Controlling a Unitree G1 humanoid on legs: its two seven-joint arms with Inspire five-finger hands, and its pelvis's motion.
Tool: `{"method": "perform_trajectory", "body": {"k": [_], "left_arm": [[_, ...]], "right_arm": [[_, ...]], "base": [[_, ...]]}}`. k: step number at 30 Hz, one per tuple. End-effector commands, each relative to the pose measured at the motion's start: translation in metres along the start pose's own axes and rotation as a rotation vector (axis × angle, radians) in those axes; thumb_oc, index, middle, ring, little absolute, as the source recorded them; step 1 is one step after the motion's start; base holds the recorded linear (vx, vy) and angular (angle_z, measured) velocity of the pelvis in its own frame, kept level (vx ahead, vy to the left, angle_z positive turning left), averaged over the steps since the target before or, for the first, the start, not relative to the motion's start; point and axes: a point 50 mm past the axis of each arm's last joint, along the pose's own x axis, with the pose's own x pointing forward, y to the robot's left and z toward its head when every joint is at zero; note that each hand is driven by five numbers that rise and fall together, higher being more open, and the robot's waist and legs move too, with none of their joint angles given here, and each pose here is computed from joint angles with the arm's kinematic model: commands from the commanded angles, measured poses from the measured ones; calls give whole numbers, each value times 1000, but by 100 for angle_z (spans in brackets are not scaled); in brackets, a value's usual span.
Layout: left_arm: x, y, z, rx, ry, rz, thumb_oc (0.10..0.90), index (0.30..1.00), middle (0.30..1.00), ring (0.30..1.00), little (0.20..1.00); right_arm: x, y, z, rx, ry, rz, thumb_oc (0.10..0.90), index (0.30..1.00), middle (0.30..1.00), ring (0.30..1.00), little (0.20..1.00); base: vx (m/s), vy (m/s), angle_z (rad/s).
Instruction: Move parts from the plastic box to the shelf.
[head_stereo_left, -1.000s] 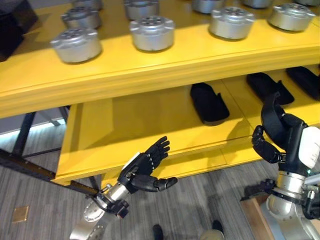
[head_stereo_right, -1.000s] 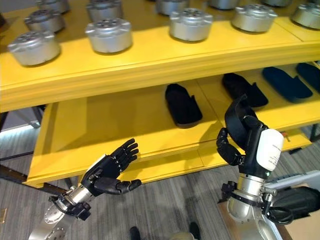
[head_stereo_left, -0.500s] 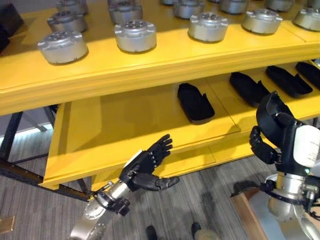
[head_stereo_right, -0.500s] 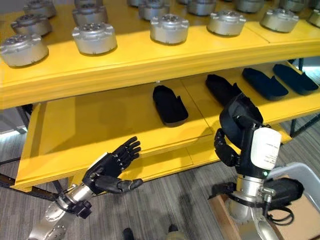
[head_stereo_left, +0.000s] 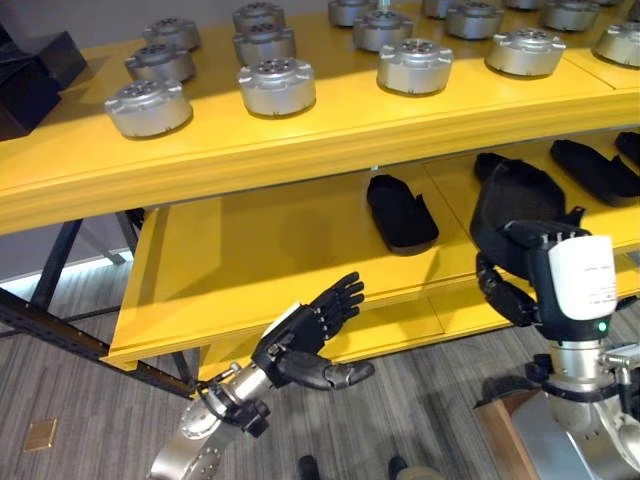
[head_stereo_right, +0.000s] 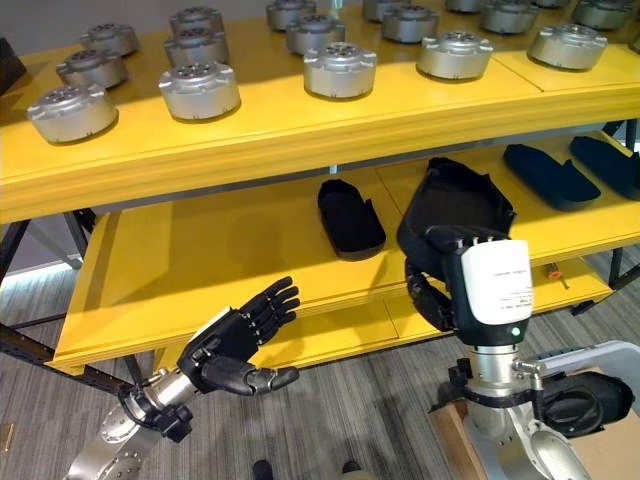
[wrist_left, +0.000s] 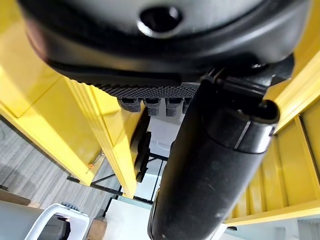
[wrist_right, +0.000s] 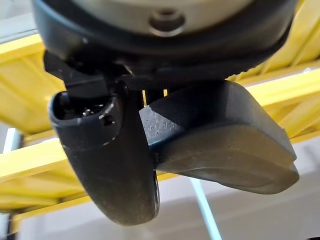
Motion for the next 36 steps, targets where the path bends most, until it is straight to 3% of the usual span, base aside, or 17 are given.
{"method": "perform_trajectory", "body": {"k": [1, 23, 36], "left_arm": [[8, 7, 43, 86, -204, -25, 900, 1000, 1000, 1000, 1000], [6, 6, 34, 22, -197, -46, 900, 1000, 1000, 1000, 1000], [2, 5, 24, 31, -149, -40, 900, 1000, 1000, 1000, 1000]], "right_arm": [[49, -38, 33, 32, -296, -285, 400, 300, 300, 300, 300], [59, -25, 56, 72, -472, -171, 400, 300, 300, 300, 300], [68, 21, 53, 165, -274, -70, 400, 300, 300, 300, 300]], "base": [[-47, -46, 5], [88, 257, 15], [76, 153, 7]]}}
